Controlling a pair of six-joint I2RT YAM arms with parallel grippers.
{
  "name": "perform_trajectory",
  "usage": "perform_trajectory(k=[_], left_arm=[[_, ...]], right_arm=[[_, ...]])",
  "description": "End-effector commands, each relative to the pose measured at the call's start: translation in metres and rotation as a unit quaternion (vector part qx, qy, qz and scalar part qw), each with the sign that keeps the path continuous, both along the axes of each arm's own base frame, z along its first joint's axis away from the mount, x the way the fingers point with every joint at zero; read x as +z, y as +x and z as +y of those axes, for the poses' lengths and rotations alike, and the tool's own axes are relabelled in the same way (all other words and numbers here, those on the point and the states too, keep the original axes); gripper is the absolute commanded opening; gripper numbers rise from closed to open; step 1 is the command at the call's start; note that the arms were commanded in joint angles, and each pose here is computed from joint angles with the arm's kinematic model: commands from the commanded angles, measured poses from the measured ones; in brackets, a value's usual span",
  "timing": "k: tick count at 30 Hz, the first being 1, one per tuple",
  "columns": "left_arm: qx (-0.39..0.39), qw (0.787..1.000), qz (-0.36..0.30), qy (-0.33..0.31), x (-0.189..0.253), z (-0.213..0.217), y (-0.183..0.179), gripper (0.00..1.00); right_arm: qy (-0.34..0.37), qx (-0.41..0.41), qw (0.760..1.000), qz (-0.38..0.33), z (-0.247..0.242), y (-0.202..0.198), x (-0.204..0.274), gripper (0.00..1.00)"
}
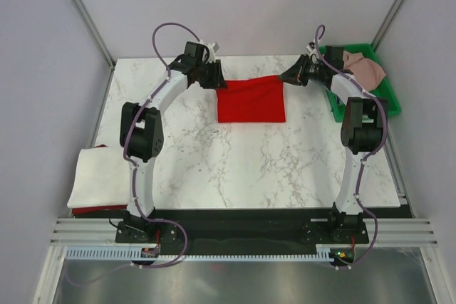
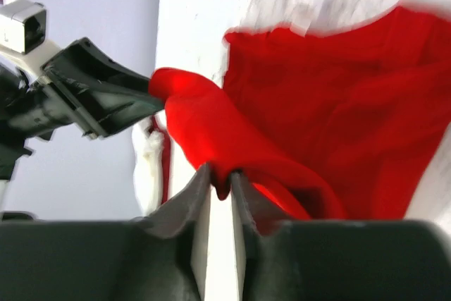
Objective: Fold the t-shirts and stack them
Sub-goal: Fold the tshirt
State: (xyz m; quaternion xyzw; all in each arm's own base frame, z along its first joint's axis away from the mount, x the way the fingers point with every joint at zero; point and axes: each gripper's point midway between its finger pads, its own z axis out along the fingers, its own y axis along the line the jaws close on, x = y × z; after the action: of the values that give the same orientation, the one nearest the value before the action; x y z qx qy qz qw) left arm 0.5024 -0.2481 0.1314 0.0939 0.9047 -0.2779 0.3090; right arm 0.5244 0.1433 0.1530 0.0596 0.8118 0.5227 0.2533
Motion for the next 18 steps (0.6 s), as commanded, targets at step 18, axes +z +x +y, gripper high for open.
perform_trajectory(k=[18], left_arm=[[0.016, 0.999, 0.047, -0.012, -0.035, 0.043, -0.007, 0.82]], right_arm=[[-0.03, 0.047, 0.998, -0.03, 0.011, -0.012, -0.034, 0.37]])
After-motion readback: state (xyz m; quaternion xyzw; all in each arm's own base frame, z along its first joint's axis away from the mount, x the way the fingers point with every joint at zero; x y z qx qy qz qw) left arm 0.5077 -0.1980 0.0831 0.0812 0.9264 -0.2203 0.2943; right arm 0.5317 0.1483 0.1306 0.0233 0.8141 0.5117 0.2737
